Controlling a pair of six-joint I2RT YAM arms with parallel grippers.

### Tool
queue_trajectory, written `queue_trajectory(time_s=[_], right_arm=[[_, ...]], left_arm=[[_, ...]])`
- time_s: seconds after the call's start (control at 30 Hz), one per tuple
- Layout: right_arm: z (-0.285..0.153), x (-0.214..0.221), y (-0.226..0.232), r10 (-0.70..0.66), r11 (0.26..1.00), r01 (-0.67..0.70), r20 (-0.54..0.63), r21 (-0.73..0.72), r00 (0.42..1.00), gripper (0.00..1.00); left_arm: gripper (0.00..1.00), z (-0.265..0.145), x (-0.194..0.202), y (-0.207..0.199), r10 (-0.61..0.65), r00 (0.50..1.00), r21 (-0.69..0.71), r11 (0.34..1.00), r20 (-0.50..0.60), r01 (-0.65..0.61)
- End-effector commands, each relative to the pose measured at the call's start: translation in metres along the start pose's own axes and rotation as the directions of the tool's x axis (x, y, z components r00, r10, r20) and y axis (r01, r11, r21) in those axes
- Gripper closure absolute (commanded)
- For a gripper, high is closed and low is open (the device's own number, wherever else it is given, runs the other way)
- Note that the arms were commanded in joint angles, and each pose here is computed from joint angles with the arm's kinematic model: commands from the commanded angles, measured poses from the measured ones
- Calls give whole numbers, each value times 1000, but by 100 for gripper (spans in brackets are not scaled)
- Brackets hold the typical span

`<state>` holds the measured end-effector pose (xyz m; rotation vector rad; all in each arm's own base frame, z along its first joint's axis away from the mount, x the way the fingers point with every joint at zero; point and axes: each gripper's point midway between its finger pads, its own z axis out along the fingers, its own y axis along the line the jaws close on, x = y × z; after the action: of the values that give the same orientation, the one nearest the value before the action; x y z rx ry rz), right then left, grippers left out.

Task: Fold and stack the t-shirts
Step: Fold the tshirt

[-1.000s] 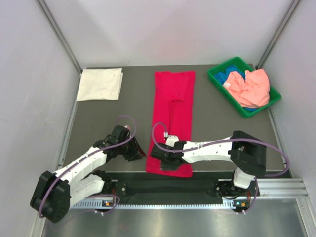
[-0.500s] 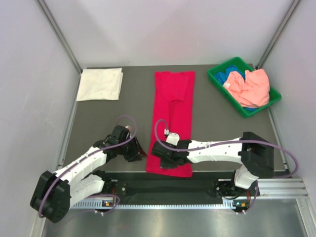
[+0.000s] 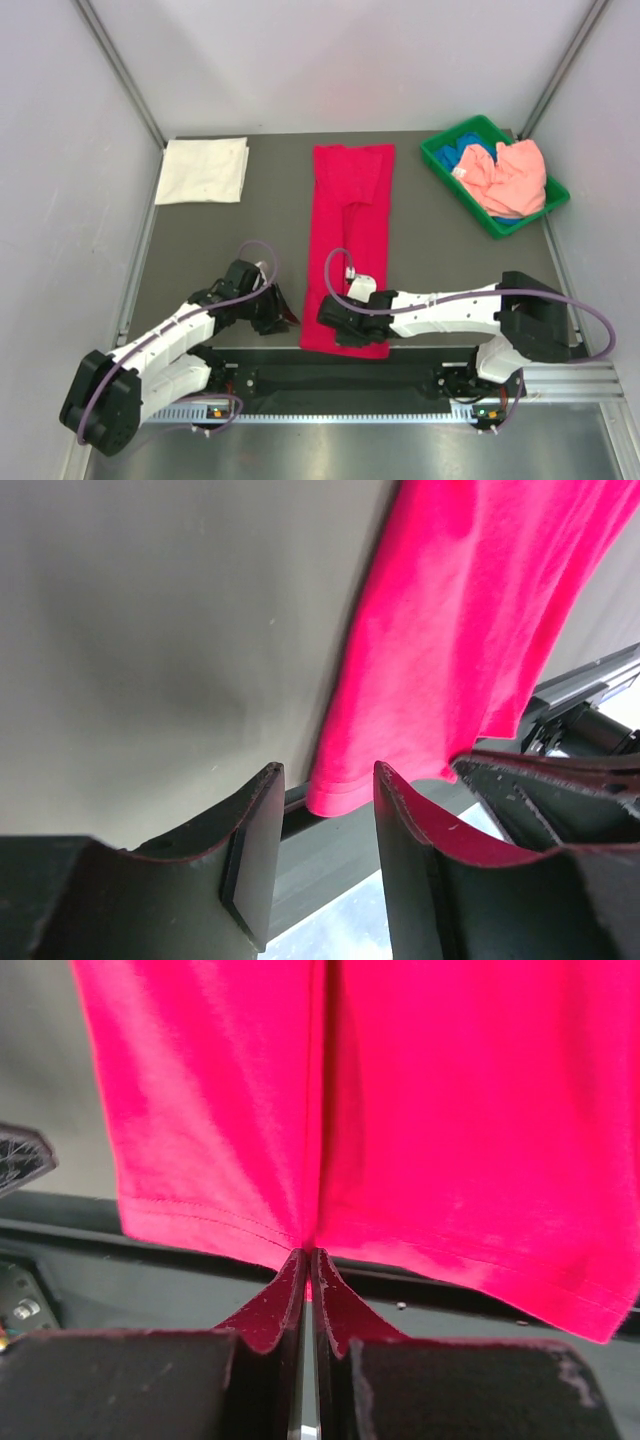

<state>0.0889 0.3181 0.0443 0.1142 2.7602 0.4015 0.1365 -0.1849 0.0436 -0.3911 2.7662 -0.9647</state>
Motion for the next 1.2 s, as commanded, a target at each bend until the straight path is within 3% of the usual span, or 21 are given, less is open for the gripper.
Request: queue_trajectory(time_s=[0.0,0.83,0.93,1.03,1.17], right_arm=[[-2,3,-3,4,1000,-4,20,0,1000,100],[8,2,0,-13,1000,13,38,6,999,100],[7,2,0,-11,1000,11,41,0,999,100],[8,1,-2,-10,1000,10,46,2,999,100],[9,1,-5,-8,1000,8,46,10,999,100]], left_arm=[[54,2,2,-7,23,1000,61,998,0,-23],[58,30,18,-1,-20,999,103,994,-43,24],[71,32,20,1,-36,998,100,994,-46,40],[100,29,22,-5,-45,998,122,991,-48,51],[100,20,19,-14,-73,997,128,989,-10,74]])
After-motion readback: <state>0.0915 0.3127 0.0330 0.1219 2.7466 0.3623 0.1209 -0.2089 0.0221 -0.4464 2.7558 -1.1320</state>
